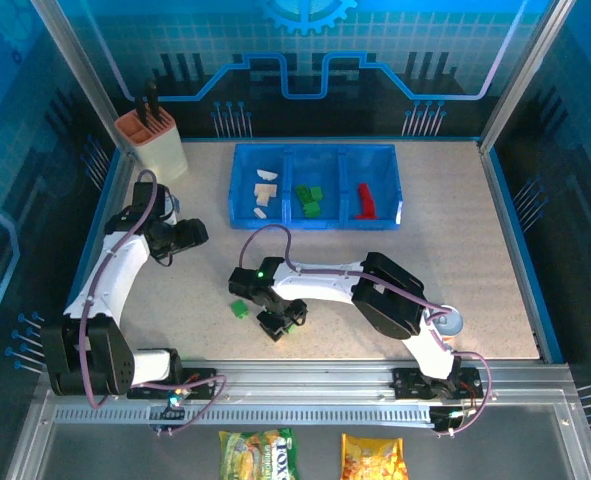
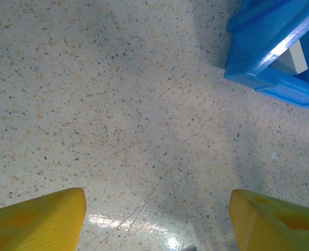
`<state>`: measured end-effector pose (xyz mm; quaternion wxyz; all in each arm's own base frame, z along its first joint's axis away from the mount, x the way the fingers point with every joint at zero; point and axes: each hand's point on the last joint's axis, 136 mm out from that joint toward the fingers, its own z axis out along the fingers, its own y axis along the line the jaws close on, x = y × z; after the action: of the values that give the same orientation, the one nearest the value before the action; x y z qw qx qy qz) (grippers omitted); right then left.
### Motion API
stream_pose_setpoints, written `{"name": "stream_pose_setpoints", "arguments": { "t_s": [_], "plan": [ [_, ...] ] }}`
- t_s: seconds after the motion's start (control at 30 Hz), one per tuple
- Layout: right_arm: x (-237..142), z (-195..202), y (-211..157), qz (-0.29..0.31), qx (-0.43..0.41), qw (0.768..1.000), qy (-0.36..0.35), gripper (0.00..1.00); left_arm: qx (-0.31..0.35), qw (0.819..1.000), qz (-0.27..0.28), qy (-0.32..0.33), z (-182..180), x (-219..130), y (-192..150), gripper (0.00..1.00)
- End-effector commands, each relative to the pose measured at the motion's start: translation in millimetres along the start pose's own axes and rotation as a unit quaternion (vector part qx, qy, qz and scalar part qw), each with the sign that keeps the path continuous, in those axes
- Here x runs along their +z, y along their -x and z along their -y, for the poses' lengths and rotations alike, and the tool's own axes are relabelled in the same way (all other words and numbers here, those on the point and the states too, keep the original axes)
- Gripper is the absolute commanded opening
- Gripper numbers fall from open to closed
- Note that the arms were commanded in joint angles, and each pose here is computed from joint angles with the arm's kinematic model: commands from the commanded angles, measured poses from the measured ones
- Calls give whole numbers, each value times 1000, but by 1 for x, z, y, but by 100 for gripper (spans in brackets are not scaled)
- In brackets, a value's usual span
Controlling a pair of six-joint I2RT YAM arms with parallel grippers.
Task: Sort the legos into containers by color
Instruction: Pick up the lego from the bottom-center of the table.
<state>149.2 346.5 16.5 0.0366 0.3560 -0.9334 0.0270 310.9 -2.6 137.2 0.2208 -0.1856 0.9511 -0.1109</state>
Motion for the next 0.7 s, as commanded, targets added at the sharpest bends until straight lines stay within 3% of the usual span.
{"name": "stream_pose_setpoints", "arguments": {
  "t_s": [0.0, 0.67],
  "plan": [
    [5, -2, -10, -20, -9, 1000, -3, 55, 5, 1000, -11, 1, -3, 1, -4, 74],
    [2, -2, -9, -18, -3, 1000, -3, 42, 5, 1000, -12, -1, -3, 1, -4, 74]
  ]
}}
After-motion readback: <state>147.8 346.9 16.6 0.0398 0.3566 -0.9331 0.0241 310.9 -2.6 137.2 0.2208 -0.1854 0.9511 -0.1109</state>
